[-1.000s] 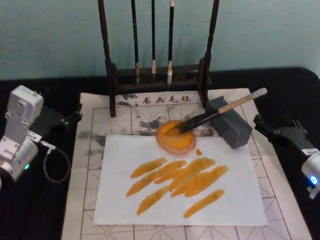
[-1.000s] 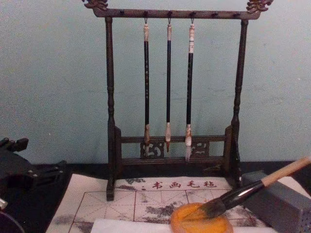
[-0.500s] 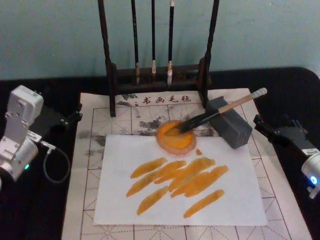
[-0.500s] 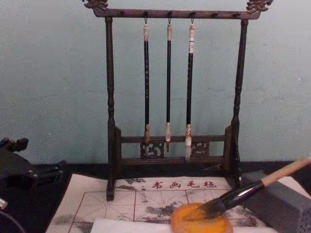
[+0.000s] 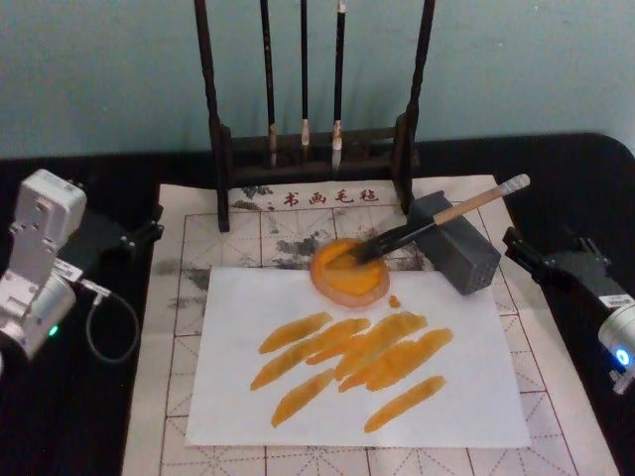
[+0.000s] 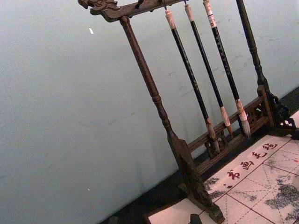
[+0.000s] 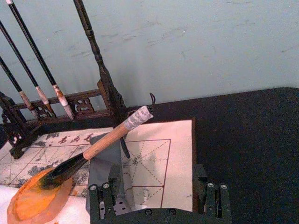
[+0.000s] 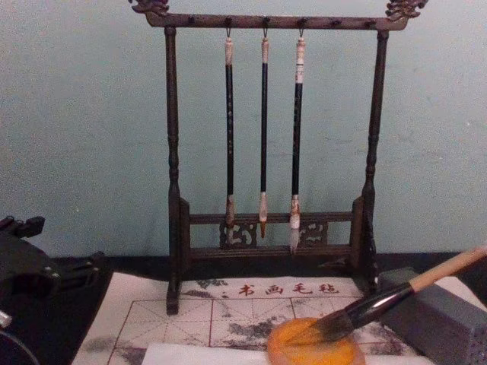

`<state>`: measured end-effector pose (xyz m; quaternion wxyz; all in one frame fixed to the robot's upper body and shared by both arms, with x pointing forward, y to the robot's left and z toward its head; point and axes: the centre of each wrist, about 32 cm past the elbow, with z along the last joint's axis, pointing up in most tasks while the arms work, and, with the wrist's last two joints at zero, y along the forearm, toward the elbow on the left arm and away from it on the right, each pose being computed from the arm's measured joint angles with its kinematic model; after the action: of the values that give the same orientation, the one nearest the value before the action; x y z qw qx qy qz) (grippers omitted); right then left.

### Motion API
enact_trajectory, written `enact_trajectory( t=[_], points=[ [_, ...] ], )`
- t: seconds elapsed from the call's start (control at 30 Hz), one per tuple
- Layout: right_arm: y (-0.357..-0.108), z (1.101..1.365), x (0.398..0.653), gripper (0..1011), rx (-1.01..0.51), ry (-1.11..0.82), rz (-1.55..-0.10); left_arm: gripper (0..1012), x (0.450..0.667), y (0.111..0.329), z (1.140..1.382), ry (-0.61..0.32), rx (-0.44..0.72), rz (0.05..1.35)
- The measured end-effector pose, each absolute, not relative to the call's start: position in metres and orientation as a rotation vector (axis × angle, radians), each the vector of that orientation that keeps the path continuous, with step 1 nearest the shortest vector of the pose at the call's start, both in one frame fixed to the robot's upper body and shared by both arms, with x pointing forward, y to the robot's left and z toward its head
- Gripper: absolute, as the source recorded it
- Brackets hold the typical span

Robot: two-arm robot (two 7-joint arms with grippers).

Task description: Pick up the brush from the inkstone, write on the paper, then place the brush back to its original position.

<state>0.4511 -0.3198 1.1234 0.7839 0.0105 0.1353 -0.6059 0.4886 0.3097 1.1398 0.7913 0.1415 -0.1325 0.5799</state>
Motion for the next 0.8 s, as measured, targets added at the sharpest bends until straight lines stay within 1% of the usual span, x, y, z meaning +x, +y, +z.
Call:
enact_trajectory(
  t=[0.8],
  points=[
    [-0.3198,1.1234,0.4511,1000,0.023,0.292,-1.307,1001,0.4886,0.3097,1.1398,-0.285,0.305,1.248]
  ],
)
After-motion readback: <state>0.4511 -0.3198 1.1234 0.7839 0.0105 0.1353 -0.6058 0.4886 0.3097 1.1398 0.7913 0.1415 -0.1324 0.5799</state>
